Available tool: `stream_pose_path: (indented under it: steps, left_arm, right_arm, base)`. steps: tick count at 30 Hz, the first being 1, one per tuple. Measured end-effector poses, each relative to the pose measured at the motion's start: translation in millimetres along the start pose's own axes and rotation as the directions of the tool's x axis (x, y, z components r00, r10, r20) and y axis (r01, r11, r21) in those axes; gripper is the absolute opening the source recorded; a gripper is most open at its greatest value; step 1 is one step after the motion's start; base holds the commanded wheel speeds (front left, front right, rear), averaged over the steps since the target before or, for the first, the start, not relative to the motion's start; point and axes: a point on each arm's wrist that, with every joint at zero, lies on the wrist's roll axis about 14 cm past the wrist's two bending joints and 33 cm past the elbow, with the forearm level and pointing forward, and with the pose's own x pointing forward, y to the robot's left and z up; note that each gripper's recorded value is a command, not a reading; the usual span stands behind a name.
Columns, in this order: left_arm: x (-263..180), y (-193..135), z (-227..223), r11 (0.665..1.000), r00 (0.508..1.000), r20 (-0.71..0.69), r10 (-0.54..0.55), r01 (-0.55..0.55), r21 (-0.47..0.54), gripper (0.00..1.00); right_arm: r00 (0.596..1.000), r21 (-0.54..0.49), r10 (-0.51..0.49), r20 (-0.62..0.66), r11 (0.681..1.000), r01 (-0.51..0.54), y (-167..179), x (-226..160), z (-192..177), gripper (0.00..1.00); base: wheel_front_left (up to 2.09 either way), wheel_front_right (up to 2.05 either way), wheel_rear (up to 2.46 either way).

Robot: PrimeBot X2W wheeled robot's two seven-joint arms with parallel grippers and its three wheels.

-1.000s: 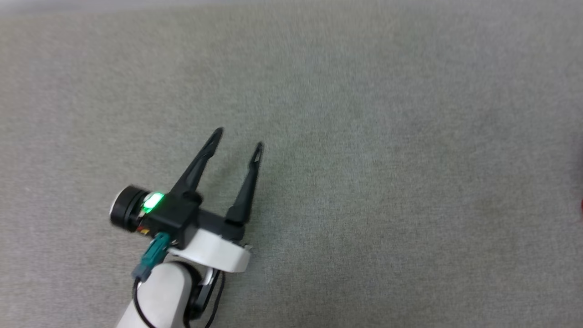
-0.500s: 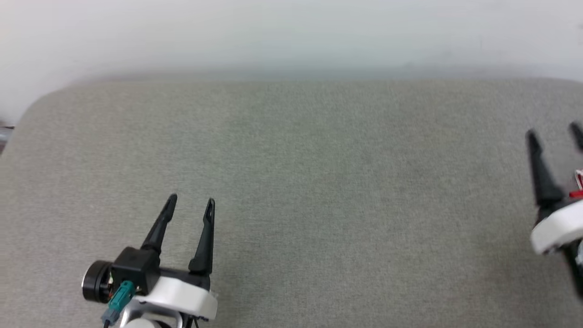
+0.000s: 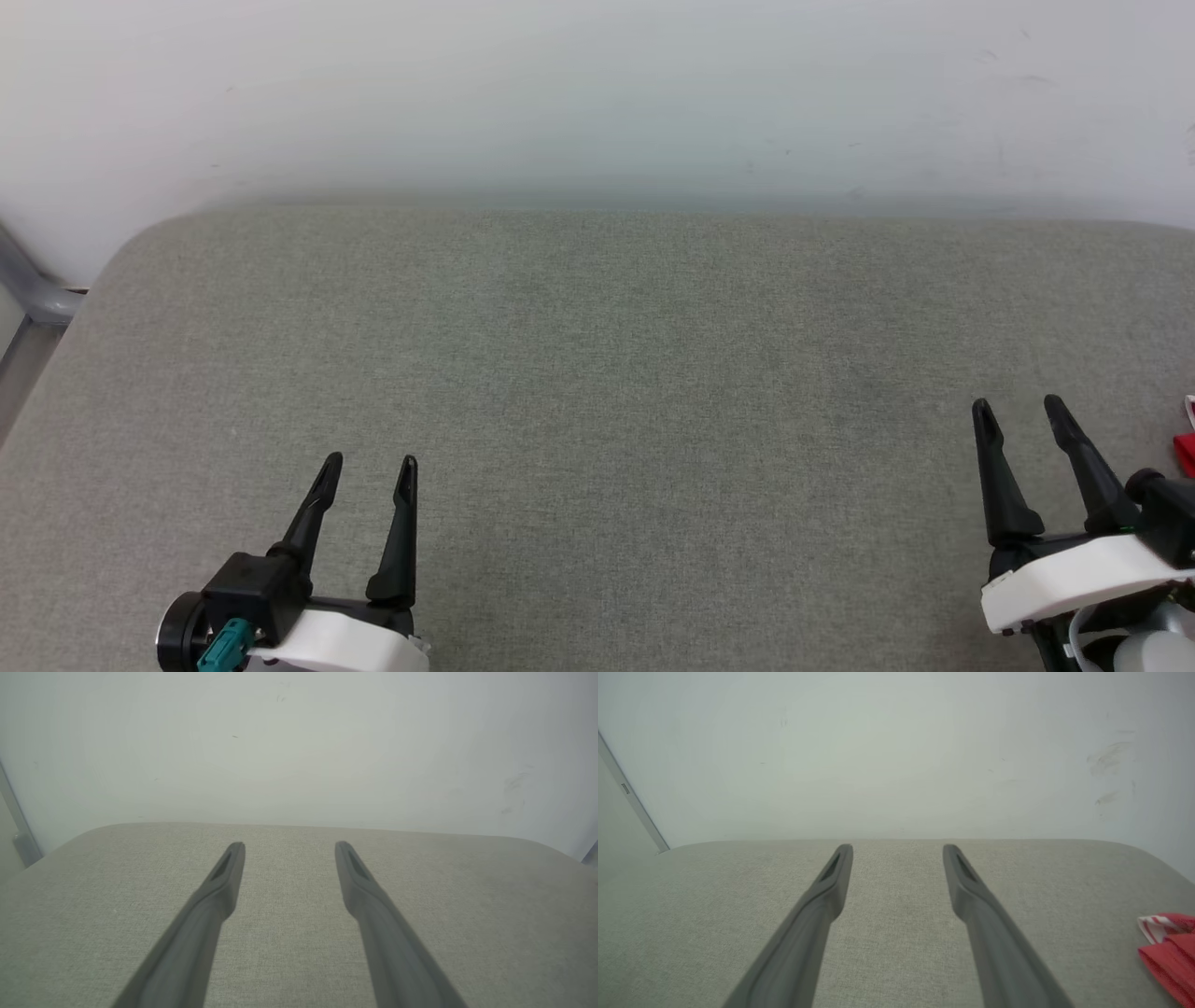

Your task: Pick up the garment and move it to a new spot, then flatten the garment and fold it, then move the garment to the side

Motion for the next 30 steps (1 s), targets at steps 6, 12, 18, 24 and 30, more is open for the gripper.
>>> stream_pose_path:
  steps: [6, 12, 18, 24, 30]
  left_arm:
    - [-1, 6, -2, 1.0, 1.0, -0.003, 0.025, -0.025, 0.002, 1.0]
    - [0, 7, -2, 0.999, 0.999, 0.0, 0.034, -0.034, 0.003, 1.0]
    - [0, 7, -1, 0.999, 0.999, 0.003, 0.034, -0.034, 0.01, 1.0]
    - [0, 9, 0, 0.999, 0.999, 0.007, 0.045, -0.045, 0.009, 1.0]
    - [0, 10, 0, 0.999, 0.999, 0.009, 0.05, -0.05, 0.006, 1.0]
  right_arm:
    - [1.0, 0.029, 0.001, -0.001, 1.0, -0.001, 6, -5, -11, 1.0]
    - [1.0, 0.032, -0.002, -0.011, 0.999, 0.002, 7, -7, -17, 1.0]
    - [1.0, 0.033, 0.003, -0.009, 0.999, -0.002, 9, -7, -17, 1.0]
    - [1.0, 0.033, 0.0, -0.009, 0.999, 0.001, 8, -8, -16, 1.0]
    - [1.0, 0.033, -0.002, -0.012, 0.999, 0.002, 7, -7, -17, 1.0]
  base:
    - [0.0, 0.0, 0.0]
    - [0.0, 0.0, 0.0]
    - [0.0, 0.0, 0.0]
    - [0.0, 0.0, 0.0]
    - [0.0, 0.0, 0.0]
